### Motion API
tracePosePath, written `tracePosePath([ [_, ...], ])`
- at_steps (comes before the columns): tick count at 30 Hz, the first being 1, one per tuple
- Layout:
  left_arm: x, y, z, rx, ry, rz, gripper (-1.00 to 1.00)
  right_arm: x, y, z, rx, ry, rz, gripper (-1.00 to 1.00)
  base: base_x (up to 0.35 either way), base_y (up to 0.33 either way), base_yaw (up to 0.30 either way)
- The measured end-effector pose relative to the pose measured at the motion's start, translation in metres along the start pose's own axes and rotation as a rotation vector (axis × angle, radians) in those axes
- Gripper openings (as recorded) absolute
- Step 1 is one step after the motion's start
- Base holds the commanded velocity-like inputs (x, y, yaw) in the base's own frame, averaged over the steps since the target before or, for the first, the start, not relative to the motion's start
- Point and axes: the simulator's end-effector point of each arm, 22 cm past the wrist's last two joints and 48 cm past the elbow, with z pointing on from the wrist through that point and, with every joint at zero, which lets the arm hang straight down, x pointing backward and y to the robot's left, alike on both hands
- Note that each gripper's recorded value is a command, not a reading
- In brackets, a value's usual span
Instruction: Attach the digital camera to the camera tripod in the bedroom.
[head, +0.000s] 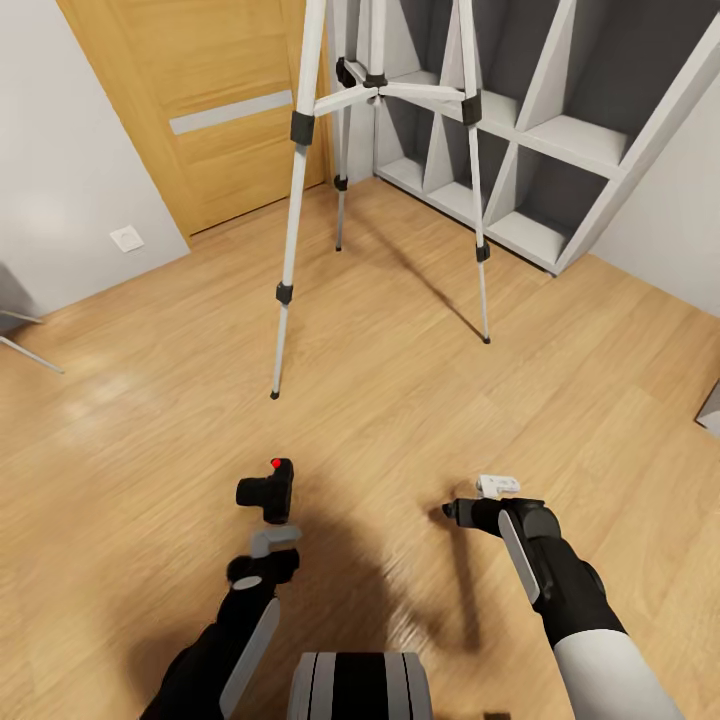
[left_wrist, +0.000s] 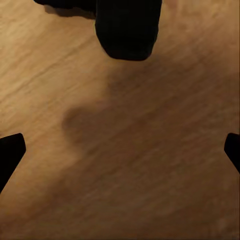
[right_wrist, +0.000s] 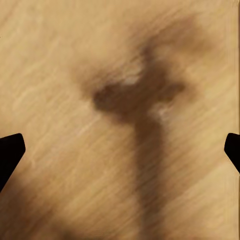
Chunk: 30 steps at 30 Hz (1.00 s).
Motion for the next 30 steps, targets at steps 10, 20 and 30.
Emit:
tracePosePath([
  [10, 0.032, 0.003, 0.011, -0.024, 0.018, 0.050, 1.00, -0.003, -0.003, 0.006, 0.010, -0.044, -0.003, 1.00, 0.000, 0.000, 0.000],
  [20, 0.027, 0.006, 0.015, -0.031, -0.041, 0.015, 1.00, 0.004, -0.004, 0.011, 0.010, -0.031, -0.001, 1.00, 0.000, 0.000, 0.000],
  [30, 0.026, 0.006, 0.014, -0.038, -0.048, 0.006, 1.00, 0.004, -0.004, 0.011, 0.010, -0.030, 0.000, 1.00, 0.000, 0.000, 0.000],
])
